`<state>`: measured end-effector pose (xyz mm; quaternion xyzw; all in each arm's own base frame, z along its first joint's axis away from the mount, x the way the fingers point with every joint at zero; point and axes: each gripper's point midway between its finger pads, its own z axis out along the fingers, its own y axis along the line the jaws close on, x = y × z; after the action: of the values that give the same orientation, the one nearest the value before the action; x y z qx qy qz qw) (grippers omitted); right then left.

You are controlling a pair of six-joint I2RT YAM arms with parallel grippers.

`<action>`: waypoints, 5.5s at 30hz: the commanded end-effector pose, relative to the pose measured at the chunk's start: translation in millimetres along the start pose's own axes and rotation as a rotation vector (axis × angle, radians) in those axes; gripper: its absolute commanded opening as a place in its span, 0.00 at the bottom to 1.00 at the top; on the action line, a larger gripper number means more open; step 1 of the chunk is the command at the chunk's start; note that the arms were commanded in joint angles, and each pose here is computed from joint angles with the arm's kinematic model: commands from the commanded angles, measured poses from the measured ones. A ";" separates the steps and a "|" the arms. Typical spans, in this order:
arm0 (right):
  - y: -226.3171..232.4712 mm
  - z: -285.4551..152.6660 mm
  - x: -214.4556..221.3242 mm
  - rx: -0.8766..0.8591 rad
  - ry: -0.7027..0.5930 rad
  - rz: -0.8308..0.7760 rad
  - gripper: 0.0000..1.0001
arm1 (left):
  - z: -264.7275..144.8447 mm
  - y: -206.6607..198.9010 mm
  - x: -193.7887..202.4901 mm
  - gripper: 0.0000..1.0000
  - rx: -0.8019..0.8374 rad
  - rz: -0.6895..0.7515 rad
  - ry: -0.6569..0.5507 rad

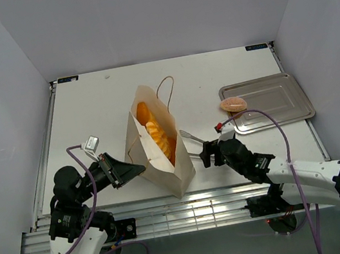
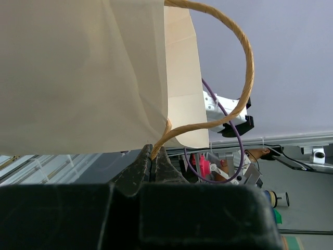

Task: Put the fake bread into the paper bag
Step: Adjust the clamp at the center of the board, then pick up the clamp at the center of the board.

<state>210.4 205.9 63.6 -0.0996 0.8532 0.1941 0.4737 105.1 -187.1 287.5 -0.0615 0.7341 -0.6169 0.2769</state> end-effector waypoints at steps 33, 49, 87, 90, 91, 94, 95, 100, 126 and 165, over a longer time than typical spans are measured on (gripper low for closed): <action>-9.9 -1.9 31.7 -0.202 0.045 0.224 0.95 | -6.4 -2.8 9.4 0.00 0.004 0.008 0.027; 5.2 0.1 49.1 -0.210 0.089 0.006 0.95 | -7.7 0.6 12.1 0.00 0.000 0.000 0.027; -6.0 19.6 115.5 0.045 0.095 -0.323 0.60 | -6.4 6.6 13.6 0.00 -0.007 -0.004 0.032; -8.4 21.0 122.4 0.065 0.113 -0.351 0.60 | -6.0 8.4 14.0 0.00 -0.009 -0.008 0.033; -11.2 21.0 125.0 0.077 0.123 -0.359 0.60 | -5.9 8.5 13.8 0.00 -0.010 -0.008 0.031; -17.3 22.1 135.5 0.112 0.156 -0.376 0.57 | -5.3 8.7 13.1 0.00 -0.012 -0.007 0.032; -19.0 22.9 139.7 0.124 0.167 -0.384 0.54 | -5.3 7.6 12.7 0.00 -0.010 -0.006 0.031; -30.0 21.0 154.3 0.162 0.195 -0.353 0.34 | -5.3 6.1 11.7 0.00 -0.007 0.000 0.029; -1.9 -11.0 -29.0 0.032 -0.013 0.197 0.08 | -7.4 3.5 10.7 0.00 -0.002 0.006 0.009; -59.1 -81.5 -95.9 -0.112 -0.100 0.995 0.29 | -9.2 -2.4 17.3 0.00 0.032 0.018 0.050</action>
<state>219.9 113.8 163.9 0.2686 0.7849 0.4161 0.3724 89.6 -184.9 282.5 -0.0526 0.7318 -0.6227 0.2718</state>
